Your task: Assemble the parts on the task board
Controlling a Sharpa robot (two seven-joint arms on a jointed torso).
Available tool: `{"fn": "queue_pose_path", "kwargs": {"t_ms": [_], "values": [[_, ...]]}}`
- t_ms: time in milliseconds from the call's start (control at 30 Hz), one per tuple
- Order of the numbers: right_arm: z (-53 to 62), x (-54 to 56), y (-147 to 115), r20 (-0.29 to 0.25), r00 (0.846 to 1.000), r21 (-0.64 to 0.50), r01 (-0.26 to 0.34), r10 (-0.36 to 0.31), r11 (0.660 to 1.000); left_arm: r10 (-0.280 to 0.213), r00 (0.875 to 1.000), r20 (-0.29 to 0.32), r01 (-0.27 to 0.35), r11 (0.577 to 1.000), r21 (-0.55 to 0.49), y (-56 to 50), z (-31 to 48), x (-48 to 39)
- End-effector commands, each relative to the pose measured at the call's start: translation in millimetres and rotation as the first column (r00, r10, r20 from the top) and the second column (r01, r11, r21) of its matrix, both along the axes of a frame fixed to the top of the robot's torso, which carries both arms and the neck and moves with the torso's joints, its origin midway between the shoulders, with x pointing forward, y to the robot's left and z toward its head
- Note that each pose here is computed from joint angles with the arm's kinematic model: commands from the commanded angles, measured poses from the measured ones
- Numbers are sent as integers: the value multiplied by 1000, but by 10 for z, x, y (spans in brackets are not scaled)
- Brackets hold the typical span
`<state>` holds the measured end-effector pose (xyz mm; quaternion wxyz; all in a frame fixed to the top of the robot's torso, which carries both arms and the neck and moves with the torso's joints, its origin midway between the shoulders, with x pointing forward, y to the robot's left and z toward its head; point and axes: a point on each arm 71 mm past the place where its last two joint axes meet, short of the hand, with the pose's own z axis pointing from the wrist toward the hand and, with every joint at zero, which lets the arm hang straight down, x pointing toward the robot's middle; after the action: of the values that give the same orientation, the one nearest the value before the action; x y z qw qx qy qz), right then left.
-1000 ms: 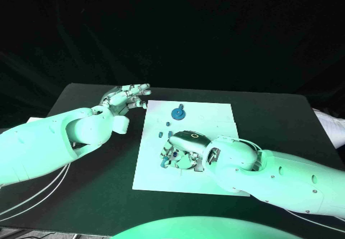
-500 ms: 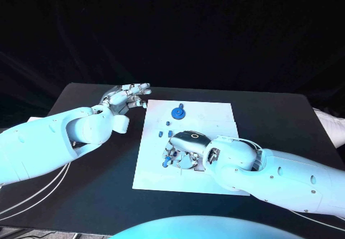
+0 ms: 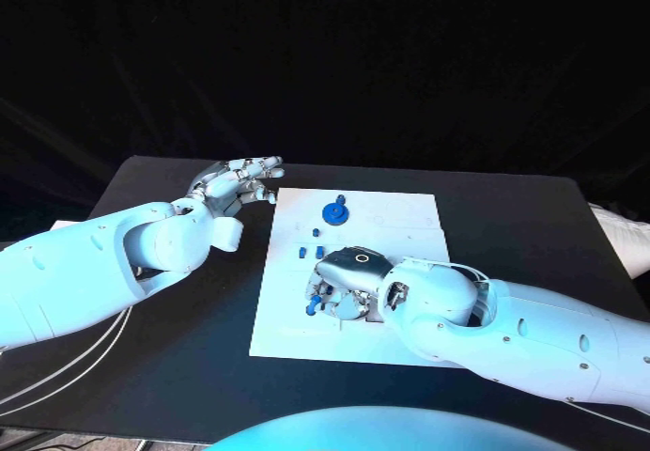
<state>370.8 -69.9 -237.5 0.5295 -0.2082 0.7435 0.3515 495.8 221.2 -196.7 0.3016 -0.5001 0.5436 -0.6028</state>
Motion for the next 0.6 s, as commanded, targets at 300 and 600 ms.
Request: {"fn": "queue_pose_path", "kwargs": {"t_ms": [300,600], "values": [[-67,-48,71,14,999,-48,-34,34,998,-20,1000,8,20,1000,-9,-28,11,-9],[-17,-44,64,44,999,35,-23,22,999,-22,1000,5,22,1000,-9,-28,9,-10]]}}
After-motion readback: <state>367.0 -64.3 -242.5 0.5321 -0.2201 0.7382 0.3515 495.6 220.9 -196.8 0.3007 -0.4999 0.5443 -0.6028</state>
